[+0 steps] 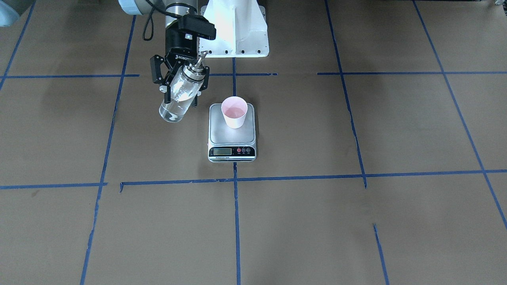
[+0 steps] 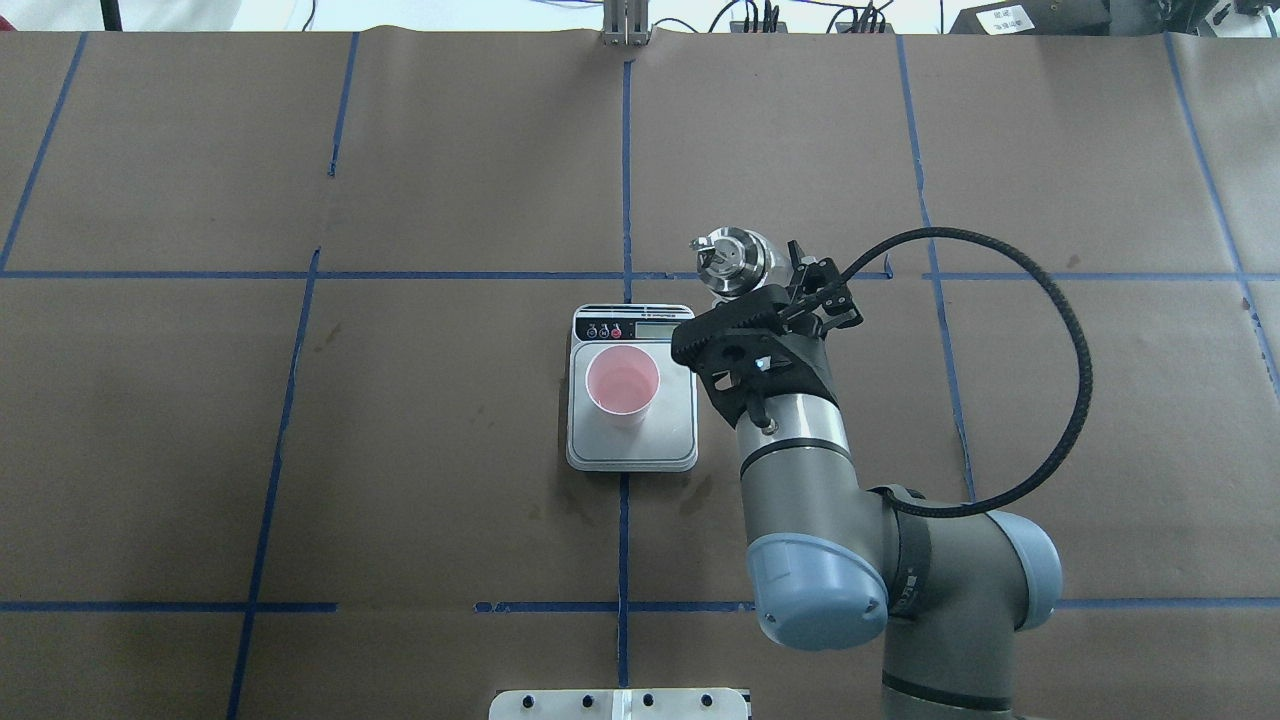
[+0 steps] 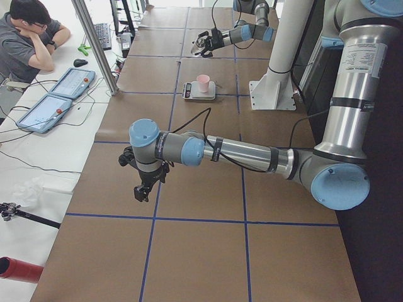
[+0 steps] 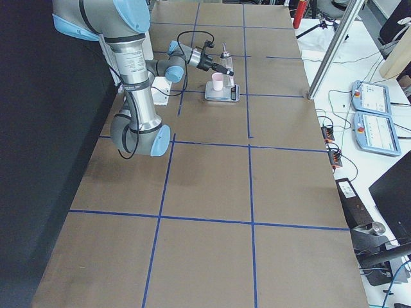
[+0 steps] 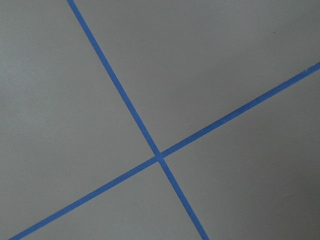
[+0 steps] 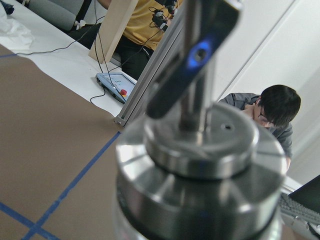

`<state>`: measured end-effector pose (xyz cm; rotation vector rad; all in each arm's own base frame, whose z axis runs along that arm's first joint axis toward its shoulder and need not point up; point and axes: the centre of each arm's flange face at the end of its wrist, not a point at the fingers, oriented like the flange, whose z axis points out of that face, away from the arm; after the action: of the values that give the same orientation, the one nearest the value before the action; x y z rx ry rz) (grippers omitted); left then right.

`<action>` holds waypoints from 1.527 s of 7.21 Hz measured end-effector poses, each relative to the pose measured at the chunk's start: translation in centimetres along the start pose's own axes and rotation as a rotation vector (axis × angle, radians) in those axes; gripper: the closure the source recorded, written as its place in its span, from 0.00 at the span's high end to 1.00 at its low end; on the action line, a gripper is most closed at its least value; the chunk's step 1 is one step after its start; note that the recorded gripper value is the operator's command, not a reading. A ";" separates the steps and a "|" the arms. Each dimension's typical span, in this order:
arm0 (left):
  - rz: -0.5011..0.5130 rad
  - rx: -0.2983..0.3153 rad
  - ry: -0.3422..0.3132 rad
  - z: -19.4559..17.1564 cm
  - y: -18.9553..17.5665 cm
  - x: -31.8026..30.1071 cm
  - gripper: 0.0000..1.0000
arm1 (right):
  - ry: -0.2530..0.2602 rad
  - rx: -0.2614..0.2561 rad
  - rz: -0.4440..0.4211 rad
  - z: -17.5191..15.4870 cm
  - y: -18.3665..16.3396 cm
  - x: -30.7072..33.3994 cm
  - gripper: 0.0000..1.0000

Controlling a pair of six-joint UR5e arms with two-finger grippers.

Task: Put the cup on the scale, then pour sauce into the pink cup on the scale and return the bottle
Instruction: 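Tilt the bottle upright and move it back toward its spot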

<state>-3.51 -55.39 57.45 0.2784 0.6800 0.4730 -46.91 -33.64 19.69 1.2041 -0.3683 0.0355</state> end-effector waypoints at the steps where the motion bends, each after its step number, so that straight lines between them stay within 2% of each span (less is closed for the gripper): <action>1: 0.002 0.002 -0.001 -0.1 -0.1 0.1 1.00 | -0.025 -0.034 0.122 0.4 -0.8 1.4 0.00; 2: 0.004 0.005 -0.002 -0.3 -0.1 0.2 1.00 | -0.039 -0.094 0.217 1.8 -0.9 3.4 0.00; 3: 0.007 0.009 -0.003 -0.5 -0.3 0.3 1.00 | -0.044 -0.182 0.332 3.9 -0.7 6.2 0.00; 4: 0.012 0.014 -0.006 -0.8 -0.4 0.5 1.00 | -0.032 -0.256 0.427 5.8 -0.3 8.9 0.00; 5: 0.015 0.019 -0.007 -1.0 -0.5 0.7 1.00 | -0.002 -0.296 0.476 7.0 0.8 10.9 0.00; 7: 0.018 0.022 -0.009 -1.2 -0.6 0.9 1.00 | 0.065 -0.341 0.561 8.3 3.7 13.2 0.00; 9: 0.020 0.027 -0.010 -1.4 -0.5 1.0 1.00 | 0.137 -0.366 0.576 9.4 7.4 14.7 0.00; 10: 0.022 0.029 -0.011 -1.5 -0.5 1.1 1.00 | 0.175 -0.352 0.584 9.7 9.3 15.6 0.00; 11: 0.023 0.030 -0.011 -1.6 -0.4 1.2 1.00 | 0.181 -0.314 0.596 9.7 11.5 16.3 0.00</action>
<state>-3.58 -54.98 55.48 0.3170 0.6745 0.4833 -36.69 -41.09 37.86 0.7421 -0.5402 0.5783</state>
